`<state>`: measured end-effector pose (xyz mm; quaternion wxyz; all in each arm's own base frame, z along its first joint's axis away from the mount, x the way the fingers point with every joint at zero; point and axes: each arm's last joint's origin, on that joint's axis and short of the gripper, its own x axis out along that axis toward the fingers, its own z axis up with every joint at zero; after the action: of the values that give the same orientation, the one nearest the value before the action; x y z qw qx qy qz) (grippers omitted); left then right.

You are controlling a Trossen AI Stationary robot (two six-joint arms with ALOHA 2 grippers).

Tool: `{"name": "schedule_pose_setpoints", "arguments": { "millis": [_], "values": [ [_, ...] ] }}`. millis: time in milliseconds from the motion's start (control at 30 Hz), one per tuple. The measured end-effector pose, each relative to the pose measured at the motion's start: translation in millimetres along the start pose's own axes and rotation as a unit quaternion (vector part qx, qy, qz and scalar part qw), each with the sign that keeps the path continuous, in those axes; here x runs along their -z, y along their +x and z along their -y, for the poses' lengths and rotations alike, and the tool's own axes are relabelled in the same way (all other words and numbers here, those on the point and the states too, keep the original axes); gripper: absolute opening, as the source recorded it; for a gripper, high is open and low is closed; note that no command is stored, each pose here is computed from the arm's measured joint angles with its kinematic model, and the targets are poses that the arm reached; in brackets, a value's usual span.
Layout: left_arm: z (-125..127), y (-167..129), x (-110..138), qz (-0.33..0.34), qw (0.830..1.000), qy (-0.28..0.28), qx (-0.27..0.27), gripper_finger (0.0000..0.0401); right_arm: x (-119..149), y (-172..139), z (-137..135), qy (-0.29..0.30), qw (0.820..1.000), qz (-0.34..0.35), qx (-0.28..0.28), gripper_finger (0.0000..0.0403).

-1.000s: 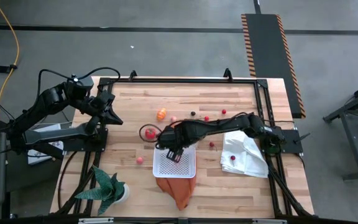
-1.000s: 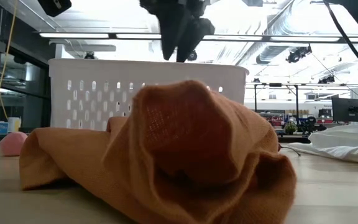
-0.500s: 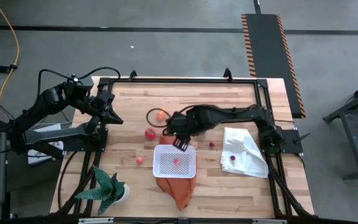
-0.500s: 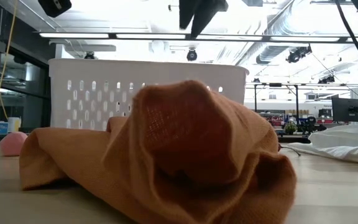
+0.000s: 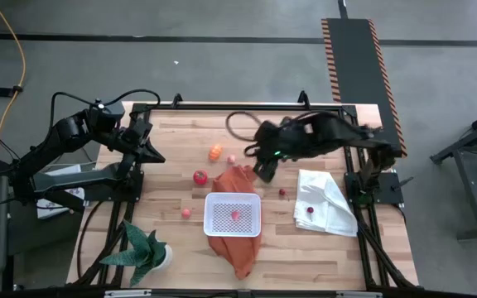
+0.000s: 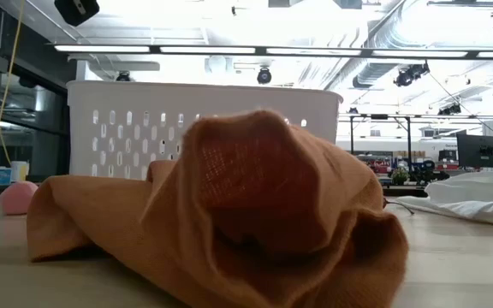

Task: Pick and placing Produce into tupperware
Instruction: Put the red raspberry into the white basket

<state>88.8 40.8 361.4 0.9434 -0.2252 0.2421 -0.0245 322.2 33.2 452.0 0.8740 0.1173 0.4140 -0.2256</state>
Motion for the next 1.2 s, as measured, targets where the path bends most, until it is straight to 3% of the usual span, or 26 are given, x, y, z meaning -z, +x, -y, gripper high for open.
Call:
{"name": "schedule_pose_setpoints", "arguments": {
  "millis": [300,733,967,1200],
  "values": [
    [-1.4,0.0,-0.1,0.002,1.000,0.000,-0.024,0.0001,6.4,-46.1,29.8,0.009,0.997,0.065,0.043,0.0204],
    [-3.9,1.7,-1.2,0.001,0.999,-0.013,-0.043,0.0001,8.9,-51.0,36.5,-0.010,0.996,0.066,0.066,0.0204],
    [-5.0,3.1,-1.9,-0.002,0.999,-0.018,-0.043,0.0001,25.8,-21.4,29.0,-0.017,0.995,0.025,0.091,0.0204],
    [-5.9,4.3,-2.5,-0.004,0.999,-0.020,-0.044,0.0001,61.6,24.0,22.8,0.024,0.999,0.020,0.034,0.0204]
  ]
}}
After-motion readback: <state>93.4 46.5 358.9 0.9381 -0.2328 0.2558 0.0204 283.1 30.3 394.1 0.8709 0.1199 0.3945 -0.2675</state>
